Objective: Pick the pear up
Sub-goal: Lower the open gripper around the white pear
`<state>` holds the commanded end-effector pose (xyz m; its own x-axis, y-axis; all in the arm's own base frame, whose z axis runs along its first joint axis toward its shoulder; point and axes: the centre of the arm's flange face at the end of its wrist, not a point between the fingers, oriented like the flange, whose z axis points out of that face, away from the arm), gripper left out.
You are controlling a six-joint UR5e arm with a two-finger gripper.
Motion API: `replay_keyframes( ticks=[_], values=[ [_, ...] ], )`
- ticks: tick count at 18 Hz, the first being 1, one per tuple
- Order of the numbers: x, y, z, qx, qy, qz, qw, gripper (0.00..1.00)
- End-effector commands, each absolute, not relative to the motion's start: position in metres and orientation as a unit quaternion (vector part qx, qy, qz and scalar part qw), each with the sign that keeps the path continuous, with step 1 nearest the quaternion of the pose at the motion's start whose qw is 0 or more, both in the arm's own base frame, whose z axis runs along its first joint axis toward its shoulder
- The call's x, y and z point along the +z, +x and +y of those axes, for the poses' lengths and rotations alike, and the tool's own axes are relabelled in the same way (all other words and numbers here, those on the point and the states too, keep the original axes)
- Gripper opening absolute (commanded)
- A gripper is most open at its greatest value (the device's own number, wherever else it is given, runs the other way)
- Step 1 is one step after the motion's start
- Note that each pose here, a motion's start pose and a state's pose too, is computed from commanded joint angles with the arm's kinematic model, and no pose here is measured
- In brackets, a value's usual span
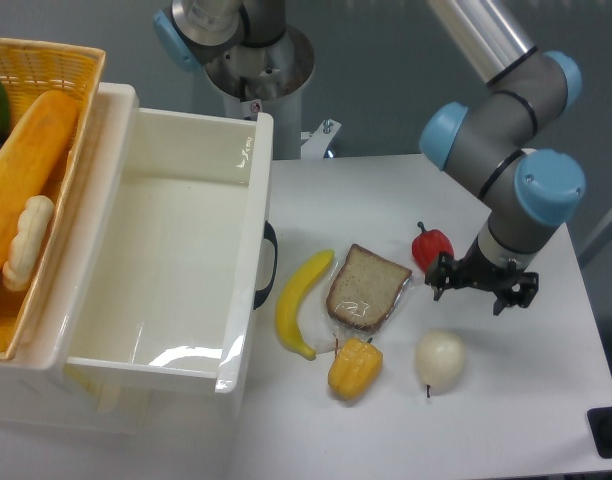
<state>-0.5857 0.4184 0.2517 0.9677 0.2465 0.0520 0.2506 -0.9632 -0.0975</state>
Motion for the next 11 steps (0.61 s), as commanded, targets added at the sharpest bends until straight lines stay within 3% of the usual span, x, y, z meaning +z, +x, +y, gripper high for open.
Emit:
replay_keyframes(
  ticks=[11],
  values=[
    [0.224,-0.581,0.446,-0.023,-0.989,-0.14,0.037,1.0]
  ],
)
